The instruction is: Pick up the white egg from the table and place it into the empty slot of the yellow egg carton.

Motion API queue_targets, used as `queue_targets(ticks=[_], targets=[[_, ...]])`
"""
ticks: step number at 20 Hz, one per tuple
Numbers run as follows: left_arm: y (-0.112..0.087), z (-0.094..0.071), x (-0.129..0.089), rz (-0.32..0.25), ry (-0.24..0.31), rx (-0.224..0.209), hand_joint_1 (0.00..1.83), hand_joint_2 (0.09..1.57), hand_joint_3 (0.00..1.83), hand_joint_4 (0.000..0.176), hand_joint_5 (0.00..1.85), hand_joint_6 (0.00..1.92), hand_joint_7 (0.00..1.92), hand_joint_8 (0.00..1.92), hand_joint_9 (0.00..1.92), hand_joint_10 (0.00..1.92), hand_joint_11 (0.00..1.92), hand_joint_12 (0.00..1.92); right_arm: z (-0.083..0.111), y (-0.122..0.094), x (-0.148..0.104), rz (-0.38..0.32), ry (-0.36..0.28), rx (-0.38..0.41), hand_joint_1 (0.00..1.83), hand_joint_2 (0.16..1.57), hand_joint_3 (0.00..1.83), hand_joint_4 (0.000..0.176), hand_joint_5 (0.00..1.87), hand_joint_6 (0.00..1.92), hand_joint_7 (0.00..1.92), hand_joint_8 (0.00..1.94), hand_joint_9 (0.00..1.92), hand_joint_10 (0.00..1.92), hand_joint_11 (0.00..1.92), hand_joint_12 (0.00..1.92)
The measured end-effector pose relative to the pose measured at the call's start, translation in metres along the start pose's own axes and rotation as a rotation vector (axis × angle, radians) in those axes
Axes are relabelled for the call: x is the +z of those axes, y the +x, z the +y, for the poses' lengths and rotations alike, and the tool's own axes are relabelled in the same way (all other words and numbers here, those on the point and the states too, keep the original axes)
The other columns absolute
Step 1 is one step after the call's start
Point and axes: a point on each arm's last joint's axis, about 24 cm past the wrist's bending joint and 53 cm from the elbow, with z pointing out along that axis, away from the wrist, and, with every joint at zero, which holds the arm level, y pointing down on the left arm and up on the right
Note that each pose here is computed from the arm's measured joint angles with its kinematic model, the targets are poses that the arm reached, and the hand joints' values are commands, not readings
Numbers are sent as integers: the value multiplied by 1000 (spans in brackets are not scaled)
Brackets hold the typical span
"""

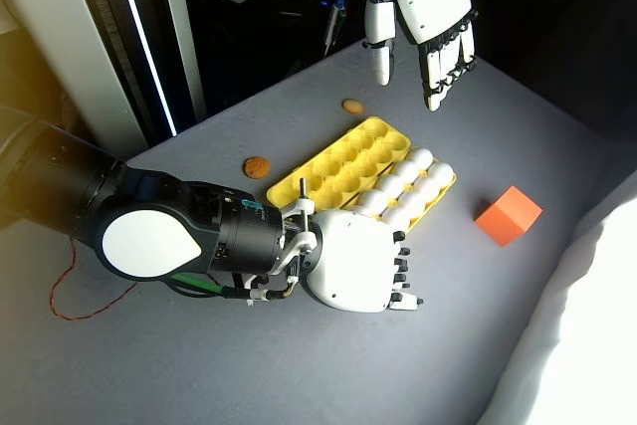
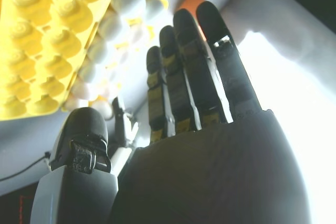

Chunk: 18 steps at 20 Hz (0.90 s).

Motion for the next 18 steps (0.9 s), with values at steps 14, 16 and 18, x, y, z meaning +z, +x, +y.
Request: queue_targets(ticks=[14, 16, 18], targets=[[0, 0, 0, 1, 0, -2, 0, 1357, 0, 0, 448, 5, 564, 6, 605, 6, 308, 764, 11, -34, -24, -67, -86, -23, 1121, 1178, 0, 0, 656, 22, 643, 16, 517, 229, 66, 1352], [0, 0, 0, 2, -1, -1, 0, 1355, 0, 0, 447, 3, 562, 4, 607, 6, 313, 765, 26, -65, -47, -122, -151, -78, 1098, 1195, 5, 0, 606, 5, 613, 3, 494, 212, 36, 1350], [0, -1, 0, 2, 3, -2, 0, 1354, 0, 0, 454, 6, 568, 6, 611, 8, 319, 767, 35, -74, -70, -122, -195, -191, 1094, 1201, 7, 0, 600, 3, 616, 5, 499, 213, 35, 1353]])
